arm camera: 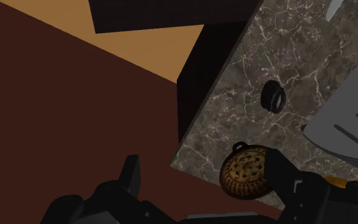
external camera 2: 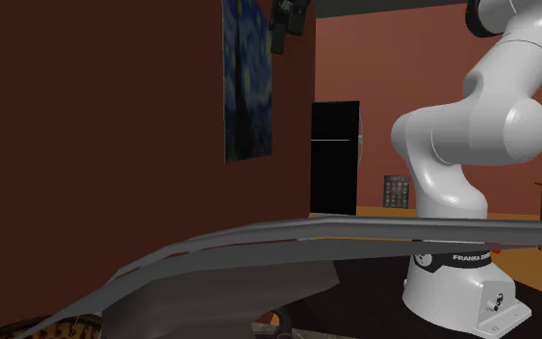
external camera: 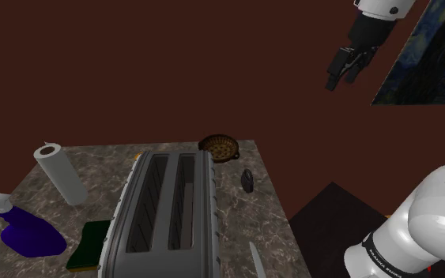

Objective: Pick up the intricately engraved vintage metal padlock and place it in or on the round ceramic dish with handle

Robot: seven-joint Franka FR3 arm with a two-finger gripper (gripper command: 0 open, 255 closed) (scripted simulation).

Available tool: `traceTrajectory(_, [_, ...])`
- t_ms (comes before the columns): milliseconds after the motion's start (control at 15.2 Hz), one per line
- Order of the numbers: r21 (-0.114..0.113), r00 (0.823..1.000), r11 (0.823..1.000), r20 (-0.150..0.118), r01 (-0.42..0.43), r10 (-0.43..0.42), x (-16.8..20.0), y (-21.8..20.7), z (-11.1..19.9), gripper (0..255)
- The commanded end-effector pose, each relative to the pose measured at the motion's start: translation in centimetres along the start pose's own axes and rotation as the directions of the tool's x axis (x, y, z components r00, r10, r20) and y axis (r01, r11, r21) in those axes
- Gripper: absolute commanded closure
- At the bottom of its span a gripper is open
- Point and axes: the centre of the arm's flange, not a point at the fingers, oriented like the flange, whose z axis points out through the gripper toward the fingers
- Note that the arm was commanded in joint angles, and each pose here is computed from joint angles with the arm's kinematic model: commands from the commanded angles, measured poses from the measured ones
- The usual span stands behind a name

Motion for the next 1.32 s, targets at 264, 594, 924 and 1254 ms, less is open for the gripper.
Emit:
traceTrajectory(264, [0.001, 0.999, 1.0, 0.038, -0.031, 0.031, 1.5, -3.3, 4.0, 0])
traceTrajectory(594, [0.001, 0.994, 0.997, 0.086, -0.071, 0.07, 3.3, -7.3, 9.2, 0])
traceTrajectory(924, [-0.001, 0.985, 0.994, 0.134, -0.11, 0.109, 5.0, -11.3, 14.3, 0])
traceTrajectory(1254, [-0.005, 0.972, 0.989, 0.182, -0.149, 0.147, 6.6, -15.2, 19.6, 0])
